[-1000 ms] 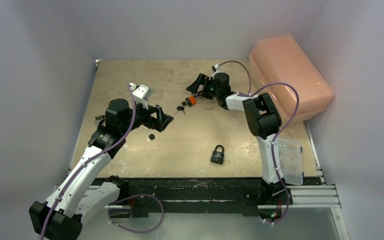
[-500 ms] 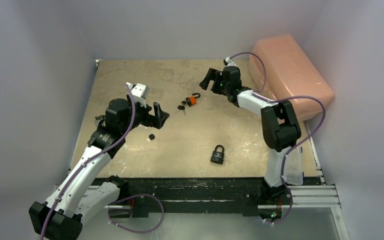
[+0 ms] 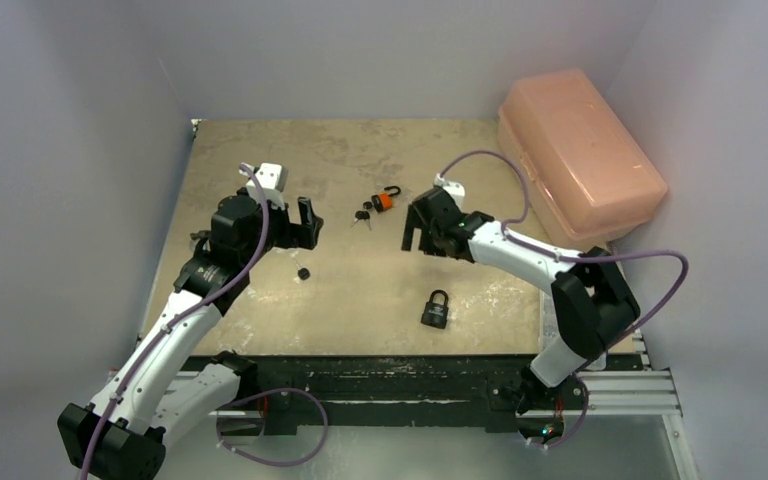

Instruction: Unlock with the key

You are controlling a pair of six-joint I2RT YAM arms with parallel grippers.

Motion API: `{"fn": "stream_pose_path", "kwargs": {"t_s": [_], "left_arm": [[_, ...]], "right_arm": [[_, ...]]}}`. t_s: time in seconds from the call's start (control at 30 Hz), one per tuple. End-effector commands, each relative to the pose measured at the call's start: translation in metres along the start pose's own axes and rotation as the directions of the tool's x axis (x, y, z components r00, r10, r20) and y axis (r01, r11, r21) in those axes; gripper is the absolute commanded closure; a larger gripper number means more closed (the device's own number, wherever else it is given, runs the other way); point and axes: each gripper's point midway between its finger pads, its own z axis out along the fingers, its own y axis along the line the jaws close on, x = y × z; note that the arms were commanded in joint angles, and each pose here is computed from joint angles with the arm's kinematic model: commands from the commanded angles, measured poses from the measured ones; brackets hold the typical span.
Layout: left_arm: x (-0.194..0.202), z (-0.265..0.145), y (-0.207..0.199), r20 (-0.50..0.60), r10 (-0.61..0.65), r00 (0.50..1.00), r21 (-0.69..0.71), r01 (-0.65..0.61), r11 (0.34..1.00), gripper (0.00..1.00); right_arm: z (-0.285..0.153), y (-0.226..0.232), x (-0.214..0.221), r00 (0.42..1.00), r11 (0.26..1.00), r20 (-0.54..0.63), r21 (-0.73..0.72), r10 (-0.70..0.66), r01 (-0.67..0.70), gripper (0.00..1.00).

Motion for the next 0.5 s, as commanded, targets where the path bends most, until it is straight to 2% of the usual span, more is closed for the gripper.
{"fn": "stream_pose_path", "kwargs": {"t_s": [0.0,0.07,0.27,0.47], "left_arm": [[-0.026,-0.007,0.006,0.073,-0.004,0.997,-0.040,0.007,0.999,0.06],[-0.027,-0.008,0.006,0.074,-0.006,0.997,-0.043,0.009,0.999,0.06],[-0.028,-0.009,0.006,0.079,-0.008,0.997,-0.045,0.011,0.999,0.06],[-0.028,-0.010,0.007,0.080,-0.008,0.997,-0.047,0.012,0.999,0.06]], "right_arm": [[-0.017,-0.051,0.047,0.991,0.989,-0.103,0.128,0.084,-0.070,0.01],[-0.025,-0.056,0.067,0.987,0.991,-0.137,0.116,0.086,-0.070,0.01],[-0.048,-0.062,0.090,0.980,0.991,-0.168,0.104,0.104,-0.087,0.01],[-0.046,-0.058,0.111,0.972,0.994,-0.213,0.069,0.099,-0.086,0.01]]}}
